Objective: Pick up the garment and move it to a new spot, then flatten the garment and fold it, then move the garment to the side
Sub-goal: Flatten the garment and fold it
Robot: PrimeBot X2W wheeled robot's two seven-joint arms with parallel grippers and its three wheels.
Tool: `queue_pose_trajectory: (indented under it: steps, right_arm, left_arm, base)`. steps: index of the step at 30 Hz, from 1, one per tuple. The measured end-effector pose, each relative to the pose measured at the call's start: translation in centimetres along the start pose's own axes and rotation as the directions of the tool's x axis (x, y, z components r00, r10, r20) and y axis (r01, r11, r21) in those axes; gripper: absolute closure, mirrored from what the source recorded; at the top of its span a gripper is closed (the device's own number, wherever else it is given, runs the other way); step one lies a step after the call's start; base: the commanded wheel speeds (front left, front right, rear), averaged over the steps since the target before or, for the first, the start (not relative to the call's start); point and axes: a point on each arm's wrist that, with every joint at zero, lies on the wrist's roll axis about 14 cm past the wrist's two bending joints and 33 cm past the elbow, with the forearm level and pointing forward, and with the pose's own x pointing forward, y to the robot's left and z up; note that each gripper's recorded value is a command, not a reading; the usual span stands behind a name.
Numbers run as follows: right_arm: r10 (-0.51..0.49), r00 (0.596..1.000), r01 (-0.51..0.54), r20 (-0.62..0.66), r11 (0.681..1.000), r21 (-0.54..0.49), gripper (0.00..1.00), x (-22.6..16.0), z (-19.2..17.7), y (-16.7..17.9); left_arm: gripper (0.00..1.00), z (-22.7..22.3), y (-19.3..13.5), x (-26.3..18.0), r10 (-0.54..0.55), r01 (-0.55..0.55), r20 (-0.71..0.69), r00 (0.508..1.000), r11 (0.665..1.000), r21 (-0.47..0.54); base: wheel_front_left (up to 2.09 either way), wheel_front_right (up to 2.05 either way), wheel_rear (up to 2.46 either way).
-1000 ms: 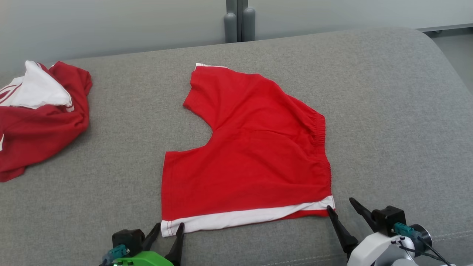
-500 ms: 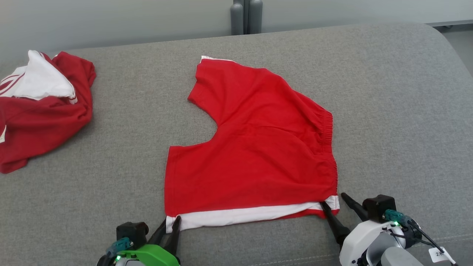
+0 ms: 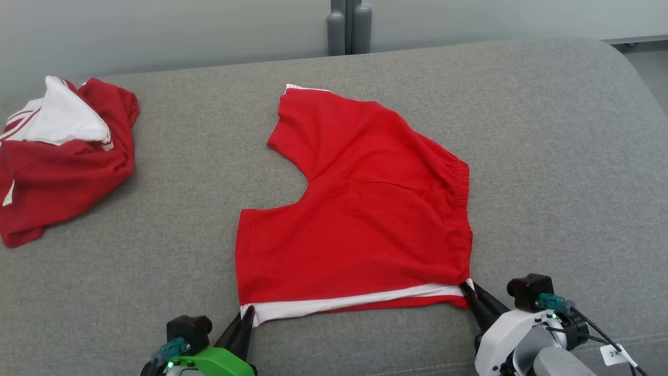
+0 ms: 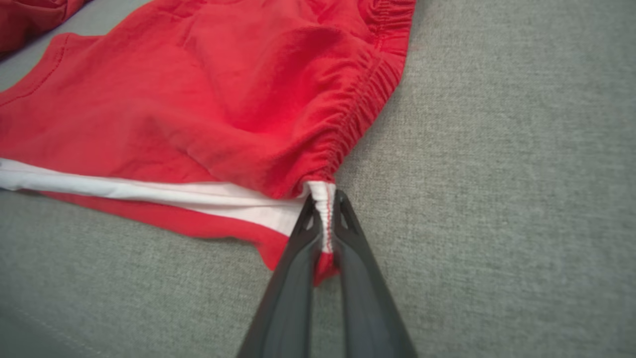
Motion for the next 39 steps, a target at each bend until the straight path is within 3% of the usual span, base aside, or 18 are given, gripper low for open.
queue_pose_trajectory:
  steps: [2,10,19,25,28,32,35,39]
  right_arm:
    - [-0.002,1.000,0.002,0.012,1.000,-0.001,1.00,-0.1,0.3,-0.1]
    - [-0.017,0.989,0.020,0.149,1.000,-0.018,1.00,-0.5,4.2,-1.0]
    - [0.006,0.951,0.020,0.310,0.996,-0.082,1.00,-1.7,9.3,-1.0]
    - [0.034,0.895,0.022,0.444,0.993,-0.120,1.00,-3.1,13.8,-0.2]
    - [0.048,0.851,0.040,0.523,0.987,-0.157,1.00,-4.4,16.6,-0.1]
    - [0.060,0.822,0.059,0.567,0.980,-0.188,1.00,-5.3,18.2,0.1]
    - [0.056,0.837,0.069,0.545,0.976,-0.206,1.00,-5.7,17.2,-0.4]
    - [0.031,0.891,0.061,0.453,0.981,-0.186,1.00,-5.8,13.1,-0.8]
  left_arm:
    - [1.00,0.5,-0.2,0.0,-0.006,0.006,0.021,1.000,1.000,0.002]
    - [1.00,4.2,-1.9,-0.1,-0.048,0.051,0.160,0.986,0.999,-0.011]
    - [1.00,10.1,-3.3,-1.3,-0.082,0.097,0.353,0.932,0.995,-0.026]
    - [1.00,13.4,-4.6,-2.8,-0.118,0.136,0.457,0.882,0.991,-0.007]
    - [1.00,16.1,-5.4,-4.3,-0.138,0.161,0.539,0.831,0.987,0.004]
    - [1.00,18.4,-6.6,-5.7,-0.173,0.185,0.606,0.776,0.982,0.044]
    - [1.00,18.4,-7.8,-6.2,-0.206,0.212,0.610,0.765,0.975,0.064]
    - [1.00,16.0,-8.8,-6.3,-0.230,0.238,0.562,0.795,0.969,0.059]
  base:
    - [0.00,0.00,0.00]
    - [0.00,0.00,0.00]
    - [0.00,0.00,0.00]
    - [0.00,0.00,0.00]
    - [0.00,0.00,0.00]
    - [0.00,0.00,0.00]
    - [0.00,0.00,0.00]
    - [0.00,0.00,0.00]
